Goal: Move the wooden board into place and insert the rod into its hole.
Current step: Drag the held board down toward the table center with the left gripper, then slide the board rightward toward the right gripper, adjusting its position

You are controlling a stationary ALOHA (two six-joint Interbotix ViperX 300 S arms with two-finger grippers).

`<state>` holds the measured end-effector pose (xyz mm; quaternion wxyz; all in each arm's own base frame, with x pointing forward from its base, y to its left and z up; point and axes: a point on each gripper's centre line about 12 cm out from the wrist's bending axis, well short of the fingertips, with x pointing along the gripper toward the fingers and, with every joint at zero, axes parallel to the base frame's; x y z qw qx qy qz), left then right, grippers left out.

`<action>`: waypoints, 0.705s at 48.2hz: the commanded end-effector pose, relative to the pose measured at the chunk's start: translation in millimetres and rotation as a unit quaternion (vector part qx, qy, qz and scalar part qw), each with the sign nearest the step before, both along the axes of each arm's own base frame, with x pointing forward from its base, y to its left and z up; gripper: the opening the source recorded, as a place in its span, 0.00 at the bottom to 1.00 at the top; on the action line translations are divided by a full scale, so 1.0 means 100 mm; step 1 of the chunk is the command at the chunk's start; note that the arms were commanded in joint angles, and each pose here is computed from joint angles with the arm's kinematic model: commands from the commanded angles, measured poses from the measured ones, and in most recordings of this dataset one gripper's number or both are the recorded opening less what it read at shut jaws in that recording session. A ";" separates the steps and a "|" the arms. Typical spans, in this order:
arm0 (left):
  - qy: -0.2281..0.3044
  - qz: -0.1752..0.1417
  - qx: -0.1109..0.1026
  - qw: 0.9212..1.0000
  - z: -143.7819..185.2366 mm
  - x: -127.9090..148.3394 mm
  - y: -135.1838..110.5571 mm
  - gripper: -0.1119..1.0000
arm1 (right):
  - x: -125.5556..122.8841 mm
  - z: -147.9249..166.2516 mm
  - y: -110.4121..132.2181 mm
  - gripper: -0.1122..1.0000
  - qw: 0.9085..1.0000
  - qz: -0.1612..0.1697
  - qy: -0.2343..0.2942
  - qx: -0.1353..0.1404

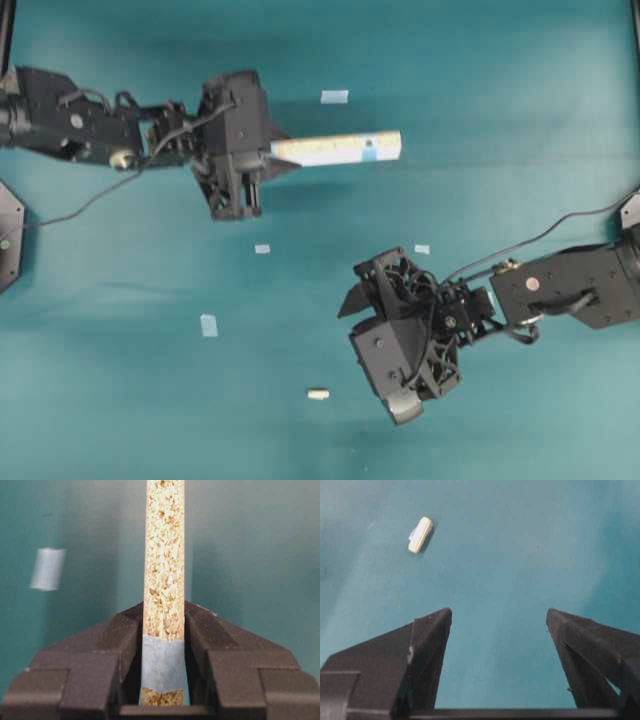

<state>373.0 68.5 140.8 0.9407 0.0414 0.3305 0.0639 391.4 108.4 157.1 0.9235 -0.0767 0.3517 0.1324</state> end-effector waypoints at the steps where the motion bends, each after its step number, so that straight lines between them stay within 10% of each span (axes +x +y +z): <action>1: -0.024 -0.005 -0.015 1.000 0.09 0.11 -0.14 0.29 | 0.05 0.18 0.02 0.87 1.000 0.000 -0.026 0.008; 34: -0.026 -0.054 -0.034 0.998 -0.16 0.49 -0.63 0.29 | 0.08 0.21 0.02 0.87 1.000 0.000 -0.030 0.008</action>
